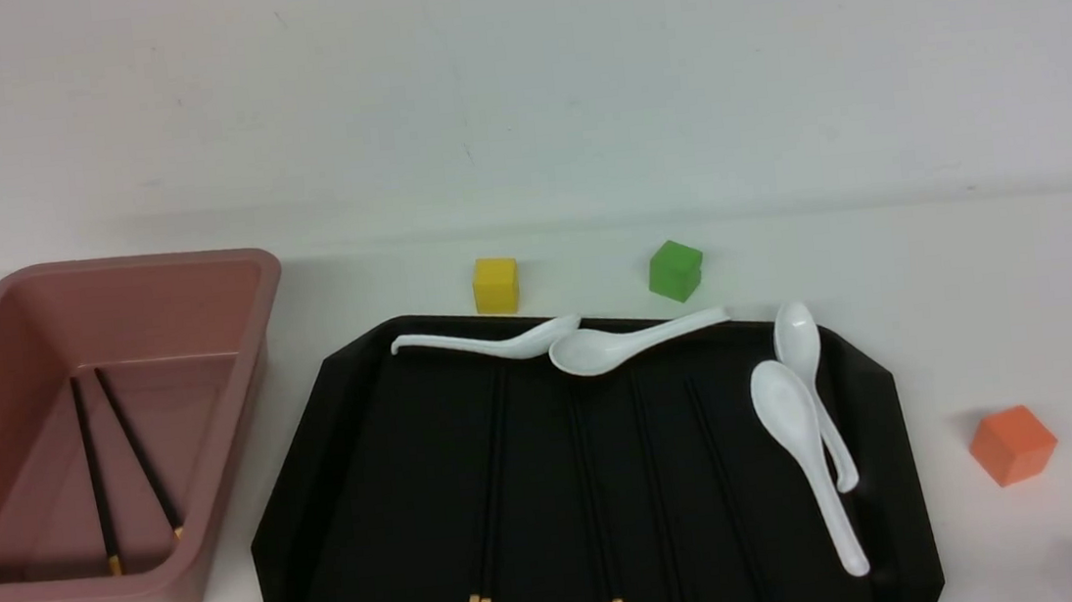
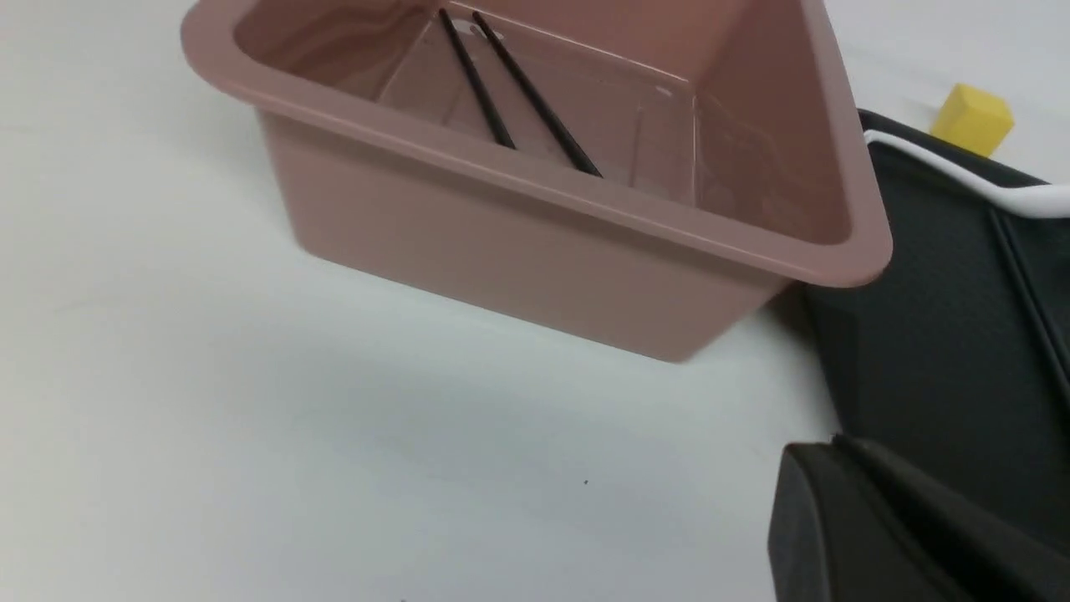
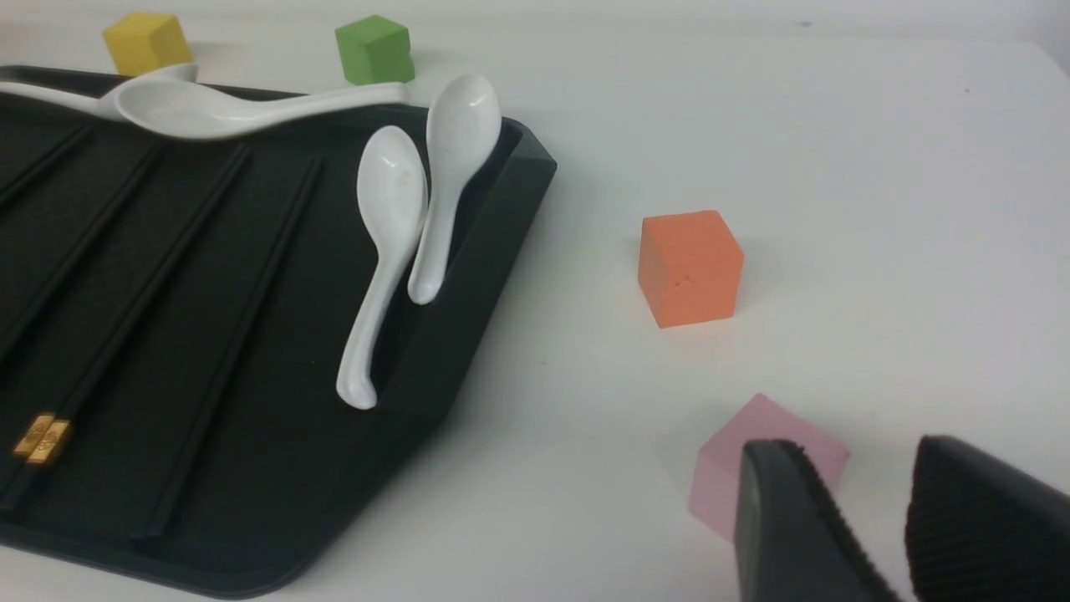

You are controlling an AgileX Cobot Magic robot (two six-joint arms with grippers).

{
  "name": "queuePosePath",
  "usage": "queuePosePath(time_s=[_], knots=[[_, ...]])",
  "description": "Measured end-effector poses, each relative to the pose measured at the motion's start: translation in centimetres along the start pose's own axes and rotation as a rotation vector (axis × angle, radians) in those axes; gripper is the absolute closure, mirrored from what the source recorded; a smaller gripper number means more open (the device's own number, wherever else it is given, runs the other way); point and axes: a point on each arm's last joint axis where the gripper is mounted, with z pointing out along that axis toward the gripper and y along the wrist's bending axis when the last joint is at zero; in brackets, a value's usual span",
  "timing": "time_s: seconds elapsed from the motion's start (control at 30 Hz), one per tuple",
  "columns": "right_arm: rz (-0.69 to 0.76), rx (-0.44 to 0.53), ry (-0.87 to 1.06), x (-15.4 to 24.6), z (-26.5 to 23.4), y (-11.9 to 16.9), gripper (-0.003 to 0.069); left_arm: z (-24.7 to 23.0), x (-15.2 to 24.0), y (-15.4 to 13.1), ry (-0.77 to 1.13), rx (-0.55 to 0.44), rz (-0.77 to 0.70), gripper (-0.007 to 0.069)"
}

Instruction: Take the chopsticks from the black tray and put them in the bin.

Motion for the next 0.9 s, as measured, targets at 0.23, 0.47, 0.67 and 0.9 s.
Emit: queuePosePath(time_s=[0.23,0.47,0.67,0.9], knots=[[0.000,0.000,0.000,0.00,0.00,0.00,0.0419,0.00,0.07,-0.20,0.012,0.034,0.001,0.0617],[0.000,0.000,0.000,0.00,0.00,0.00,0.0419,0.00,0.07,-0.20,0.012,0.033,0.001,0.0608],[0.000,0.000,0.000,0.00,0.00,0.00,0.0419,0.00,0.07,-0.20,0.012,0.034,-0.001,0.0605],[0.000,0.000,0.000,0.00,0.00,0.00,0.0419,0.00,0.07,-0.20,0.012,0.034,-0.001,0.0603]])
